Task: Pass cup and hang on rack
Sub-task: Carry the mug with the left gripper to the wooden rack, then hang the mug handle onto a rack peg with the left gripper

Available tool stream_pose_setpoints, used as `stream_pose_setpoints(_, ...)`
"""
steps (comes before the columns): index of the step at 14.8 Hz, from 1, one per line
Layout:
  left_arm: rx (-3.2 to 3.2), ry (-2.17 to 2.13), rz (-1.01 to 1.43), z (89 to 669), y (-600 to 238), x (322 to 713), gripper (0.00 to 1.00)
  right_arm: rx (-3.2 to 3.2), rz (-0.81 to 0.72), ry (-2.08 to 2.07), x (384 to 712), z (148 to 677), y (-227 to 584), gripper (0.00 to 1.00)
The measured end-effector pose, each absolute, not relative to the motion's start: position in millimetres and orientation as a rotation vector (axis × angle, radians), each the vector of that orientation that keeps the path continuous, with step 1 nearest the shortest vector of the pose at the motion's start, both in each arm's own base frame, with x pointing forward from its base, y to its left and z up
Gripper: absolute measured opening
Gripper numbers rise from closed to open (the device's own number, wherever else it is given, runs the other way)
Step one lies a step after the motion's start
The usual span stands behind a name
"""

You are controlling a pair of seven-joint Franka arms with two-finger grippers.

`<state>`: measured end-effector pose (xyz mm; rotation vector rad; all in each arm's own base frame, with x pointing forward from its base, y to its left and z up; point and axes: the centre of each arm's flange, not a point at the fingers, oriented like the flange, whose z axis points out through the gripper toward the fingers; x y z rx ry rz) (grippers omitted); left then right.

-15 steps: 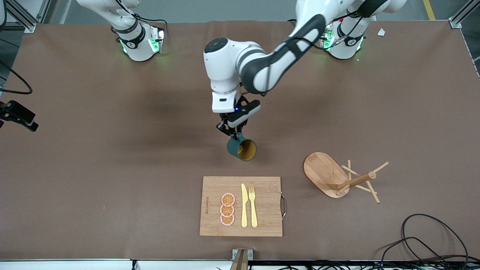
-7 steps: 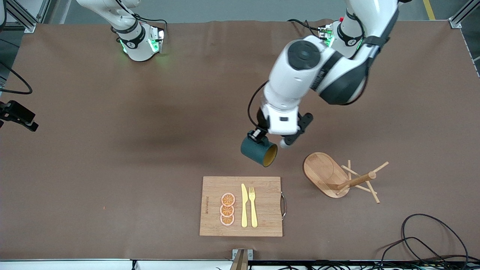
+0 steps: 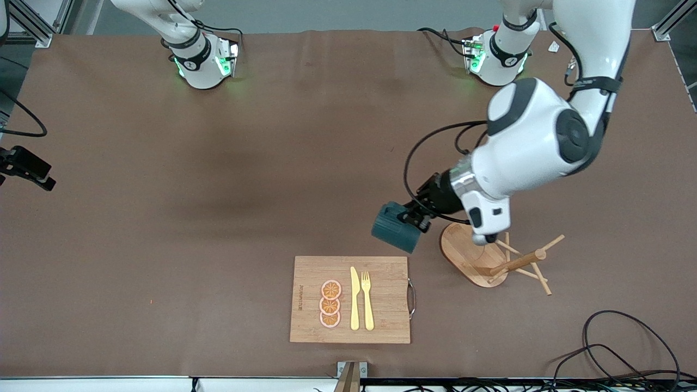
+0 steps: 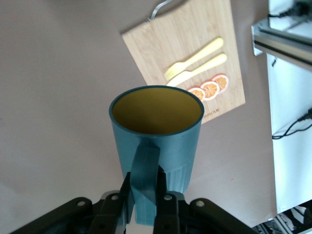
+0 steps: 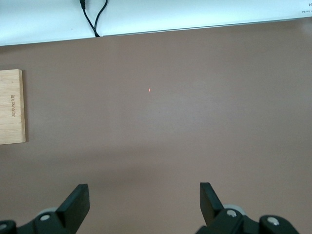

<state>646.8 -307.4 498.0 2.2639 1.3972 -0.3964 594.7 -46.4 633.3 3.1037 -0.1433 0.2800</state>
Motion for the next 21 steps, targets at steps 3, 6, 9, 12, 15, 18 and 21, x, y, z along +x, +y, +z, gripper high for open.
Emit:
stream_pose_setpoints(3, 2.221, 1.434, -0.537, 491.5, -260.1, 658.2, 0.21, 3.104, 0.280, -0.144, 594.6, 633.3, -46.6, 1.00)
stream_pose_setpoints(6, 2.171, 1.405, -0.676, 482.9, -208.5, 667.8, 0.21, 3.104, 0.280, -0.144, 594.7, 633.3, -46.7, 1.00)
stream_pose_setpoints(9, 2.160, 1.402, -0.770, 464.2, -169.8, 673.4, 0.21, 3.104, 0.280, -0.144, 594.7, 633.2, -46.7, 1.00)
stream_pose_setpoints(12, 2.149, 1.409, -0.815, 449.7, -143.2, 677.7, 0.21, 3.104, 0.280, -0.144, 594.7, 633.2, -46.7, 1.00)
stream_pose_setpoints(15, 2.141, 1.416, -0.829, 444.6, -127.5, 679.6, 0.21, 3.104, 0.280, -0.144, 594.7, 633.2, -46.7, 1.00)
stream_pose_setpoints(18, 2.124, 1.429, -0.830, 435.9, -109.5, 684.0, 0.21, 3.104, 0.280, -0.144, 594.7, 633.2, -46.7, 1.00)
stream_pose_setpoints(21, 2.042, 1.441, -0.859, 422.1, -77.3, 691.5, 0.21, 3.104, 0.280, -0.144, 594.7, 633.2, -46.8, 1.00)
